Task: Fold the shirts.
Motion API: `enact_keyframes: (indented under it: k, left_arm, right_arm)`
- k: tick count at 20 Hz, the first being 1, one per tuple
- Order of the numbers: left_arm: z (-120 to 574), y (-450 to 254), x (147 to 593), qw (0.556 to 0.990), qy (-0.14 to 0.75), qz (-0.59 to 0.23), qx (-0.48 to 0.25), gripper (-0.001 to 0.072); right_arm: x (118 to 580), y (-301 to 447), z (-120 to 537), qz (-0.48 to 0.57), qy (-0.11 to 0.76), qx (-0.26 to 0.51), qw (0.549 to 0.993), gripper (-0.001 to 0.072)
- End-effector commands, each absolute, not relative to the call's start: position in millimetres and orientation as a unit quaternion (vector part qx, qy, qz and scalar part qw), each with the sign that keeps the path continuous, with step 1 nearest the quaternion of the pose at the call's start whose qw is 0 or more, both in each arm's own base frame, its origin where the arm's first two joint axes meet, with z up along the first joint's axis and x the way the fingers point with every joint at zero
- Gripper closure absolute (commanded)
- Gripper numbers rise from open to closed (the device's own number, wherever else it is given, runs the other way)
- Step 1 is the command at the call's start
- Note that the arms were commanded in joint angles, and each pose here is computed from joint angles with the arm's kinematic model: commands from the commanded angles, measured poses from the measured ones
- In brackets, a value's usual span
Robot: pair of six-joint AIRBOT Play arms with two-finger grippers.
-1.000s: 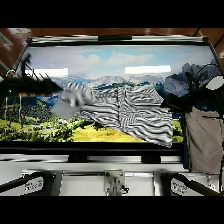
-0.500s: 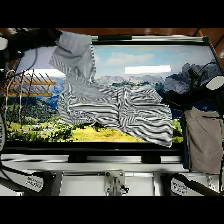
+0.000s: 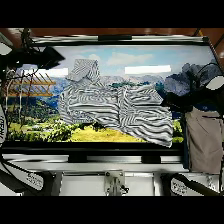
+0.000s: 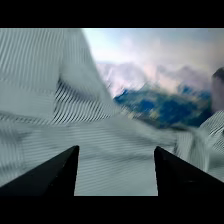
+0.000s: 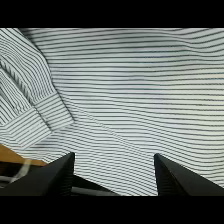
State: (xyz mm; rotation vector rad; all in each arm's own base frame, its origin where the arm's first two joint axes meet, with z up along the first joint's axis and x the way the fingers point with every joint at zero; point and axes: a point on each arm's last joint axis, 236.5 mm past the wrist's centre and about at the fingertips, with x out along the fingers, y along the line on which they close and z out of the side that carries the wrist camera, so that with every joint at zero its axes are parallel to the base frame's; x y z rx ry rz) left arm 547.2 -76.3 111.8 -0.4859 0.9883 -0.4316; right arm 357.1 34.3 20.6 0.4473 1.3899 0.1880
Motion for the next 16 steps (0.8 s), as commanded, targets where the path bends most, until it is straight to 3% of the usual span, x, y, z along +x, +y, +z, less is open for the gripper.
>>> enact_keyframes:
  k: [1,3,10,13,16]
  left_arm:
    - [55.7,-9.1,442.6,0.735,0.66,-0.102,-0.117,0.0155]
    - [36.1,-10.7,406.7,0.705,0.69,-0.104,-0.126,0.0008]
    - [-41.2,-47.8,309.2,0.688,0.692,-0.129,-0.176,0.0007]
    - [-55.0,-75.2,320.3,0.696,0.666,-0.146,-0.226,0.0007]
    - [-70.2,-92.4,329.7,0.697,0.663,-0.151,-0.228,0.0008]
  right_arm:
    - [332.7,20.8,12.1,0.072,0.675,0.168,0.715,0.0089]
    - [325.7,18.8,10.9,0.07,0.686,0.162,0.706,0.0089]
    - [324.7,21.5,11.7,0.074,0.687,0.166,0.704,0.009]
    - [325.6,23.9,12.6,0.077,0.685,0.171,0.704,0.009]
    - [324.8,24.7,12.9,0.078,0.686,0.172,0.702,0.0089]
